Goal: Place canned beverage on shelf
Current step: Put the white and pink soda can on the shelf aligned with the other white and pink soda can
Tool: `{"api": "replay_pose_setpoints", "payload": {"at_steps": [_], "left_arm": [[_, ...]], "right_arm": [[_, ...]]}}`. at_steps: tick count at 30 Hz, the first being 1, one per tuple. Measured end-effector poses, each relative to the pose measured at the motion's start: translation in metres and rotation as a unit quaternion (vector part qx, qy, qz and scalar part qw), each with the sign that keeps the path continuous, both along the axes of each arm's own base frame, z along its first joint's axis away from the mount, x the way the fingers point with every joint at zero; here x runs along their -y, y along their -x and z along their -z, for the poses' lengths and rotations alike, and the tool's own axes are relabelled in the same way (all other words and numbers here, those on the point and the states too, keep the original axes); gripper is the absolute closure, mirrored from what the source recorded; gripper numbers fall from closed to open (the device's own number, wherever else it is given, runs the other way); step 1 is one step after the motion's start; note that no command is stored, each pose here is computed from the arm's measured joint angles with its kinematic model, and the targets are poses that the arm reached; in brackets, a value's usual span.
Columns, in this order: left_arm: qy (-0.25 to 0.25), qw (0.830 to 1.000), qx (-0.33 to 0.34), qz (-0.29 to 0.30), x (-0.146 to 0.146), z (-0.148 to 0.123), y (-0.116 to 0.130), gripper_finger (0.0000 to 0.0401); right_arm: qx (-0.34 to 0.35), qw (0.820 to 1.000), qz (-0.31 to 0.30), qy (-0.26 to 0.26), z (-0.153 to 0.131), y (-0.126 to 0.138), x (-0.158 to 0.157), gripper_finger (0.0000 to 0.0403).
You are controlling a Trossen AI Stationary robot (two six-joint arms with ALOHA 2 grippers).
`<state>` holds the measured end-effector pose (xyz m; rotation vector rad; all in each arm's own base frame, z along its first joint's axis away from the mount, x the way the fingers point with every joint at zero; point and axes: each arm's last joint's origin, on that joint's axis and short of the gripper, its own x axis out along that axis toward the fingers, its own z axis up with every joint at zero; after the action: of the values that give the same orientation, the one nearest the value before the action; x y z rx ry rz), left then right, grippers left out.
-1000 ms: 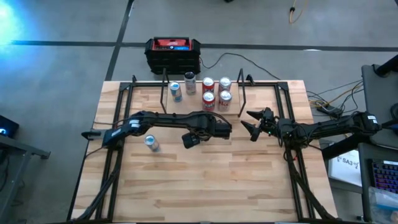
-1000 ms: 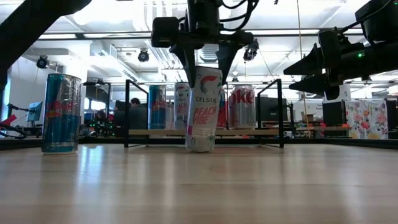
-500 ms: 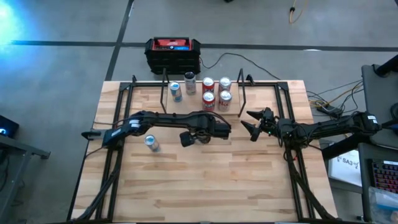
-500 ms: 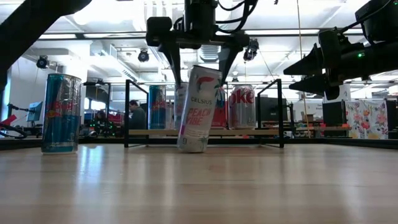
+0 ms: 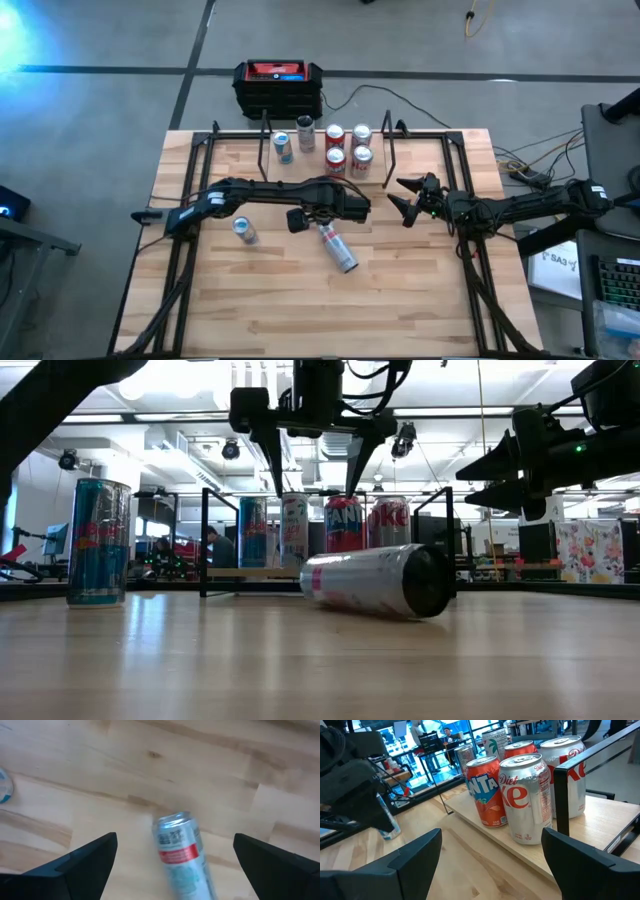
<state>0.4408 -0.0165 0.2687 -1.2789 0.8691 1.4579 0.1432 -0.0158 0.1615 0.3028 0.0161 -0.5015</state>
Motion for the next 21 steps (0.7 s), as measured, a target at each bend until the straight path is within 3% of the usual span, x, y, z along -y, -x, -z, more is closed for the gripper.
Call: {"api": "replay_pose_setpoints", "payload": {"at_steps": [9, 15, 21], "left_arm": [[0.064, 0.995, 0.018, 0.077, 0.040, 0.022, -0.014, 0.0029], [0.128, 0.985, 0.016, 0.117, 0.069, 0.044, -0.022, 0.0066], [0.134, 0.978, 0.074, 0.140, 0.090, 0.052, -0.034, 0.0119]], "right_arm": [[0.000, 1.000, 0.000, 0.000, 0.000, 0.000, 0.000, 0.0076], [0.000, 1.000, 0.000, 0.000, 0.000, 0.000, 0.000, 0.0076], [0.000, 1.000, 0.000, 0.000, 0.000, 0.000, 0.000, 0.0076]]}}
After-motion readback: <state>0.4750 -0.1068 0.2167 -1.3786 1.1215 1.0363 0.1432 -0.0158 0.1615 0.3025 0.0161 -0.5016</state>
